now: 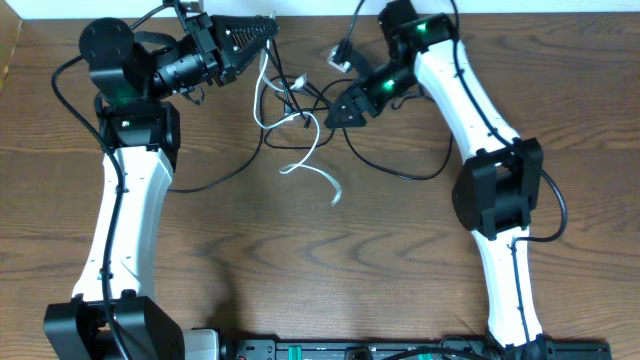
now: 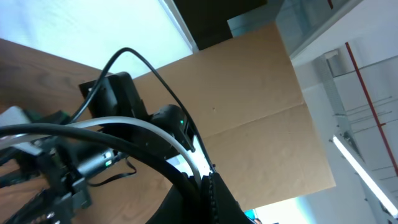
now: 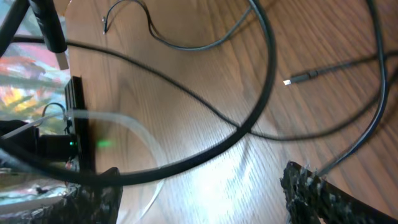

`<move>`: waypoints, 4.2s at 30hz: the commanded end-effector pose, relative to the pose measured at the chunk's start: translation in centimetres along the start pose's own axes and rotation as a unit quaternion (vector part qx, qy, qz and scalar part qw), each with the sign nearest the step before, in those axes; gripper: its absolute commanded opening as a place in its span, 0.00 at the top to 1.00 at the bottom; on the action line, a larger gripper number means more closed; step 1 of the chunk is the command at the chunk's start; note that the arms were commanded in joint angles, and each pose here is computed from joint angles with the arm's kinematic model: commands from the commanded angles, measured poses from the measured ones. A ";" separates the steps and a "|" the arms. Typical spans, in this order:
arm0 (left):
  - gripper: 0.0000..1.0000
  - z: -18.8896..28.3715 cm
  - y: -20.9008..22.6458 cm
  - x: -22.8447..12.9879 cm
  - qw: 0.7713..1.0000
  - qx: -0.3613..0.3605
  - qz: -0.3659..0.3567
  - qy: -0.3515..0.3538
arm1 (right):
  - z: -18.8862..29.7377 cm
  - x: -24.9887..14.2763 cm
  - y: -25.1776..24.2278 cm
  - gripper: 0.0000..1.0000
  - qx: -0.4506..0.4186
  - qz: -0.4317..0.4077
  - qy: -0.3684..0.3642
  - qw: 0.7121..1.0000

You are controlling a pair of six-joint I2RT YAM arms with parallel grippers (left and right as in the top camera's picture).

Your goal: Untangle cables

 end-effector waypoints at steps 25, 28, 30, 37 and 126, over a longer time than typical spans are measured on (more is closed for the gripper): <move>0.93 0.5 -1.3 0.2 1.000 -0.006 -0.005 -0.005 | -2.1 3.1 4.0 0.99 -0.048 0.246 -0.005 0.968; 0.93 1.9 -1.0 1.0 1.000 0.003 -0.010 -0.025 | -0.6 2.7 1.8 0.99 -0.115 0.150 0.005 0.982; 0.93 3.1 -0.8 1.7 0.999 0.011 -0.012 -0.043 | 1.0 2.1 -0.1 0.99 -0.169 0.060 0.006 0.984; 0.93 6.9 -0.3 3.3 0.993 0.037 -0.063 -0.087 | 7.1 -1.9 -5.4 0.99 -0.298 -0.223 -0.001 0.928; 0.43 5.4 7.3 -7.4 0.867 0.481 -0.121 0.053 | -8.4 -10.6 -0.9 0.66 -0.395 -0.414 0.157 0.805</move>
Point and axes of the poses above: each gripper's point midway between its finger pads, its own z axis back along the fingers, its own y axis along the line the jaws close on, x = y × z, the point moved 9 cm from there along z, back along the fingers, and after that the axes turned 2 degrees about -z, right-handed, at the moved point
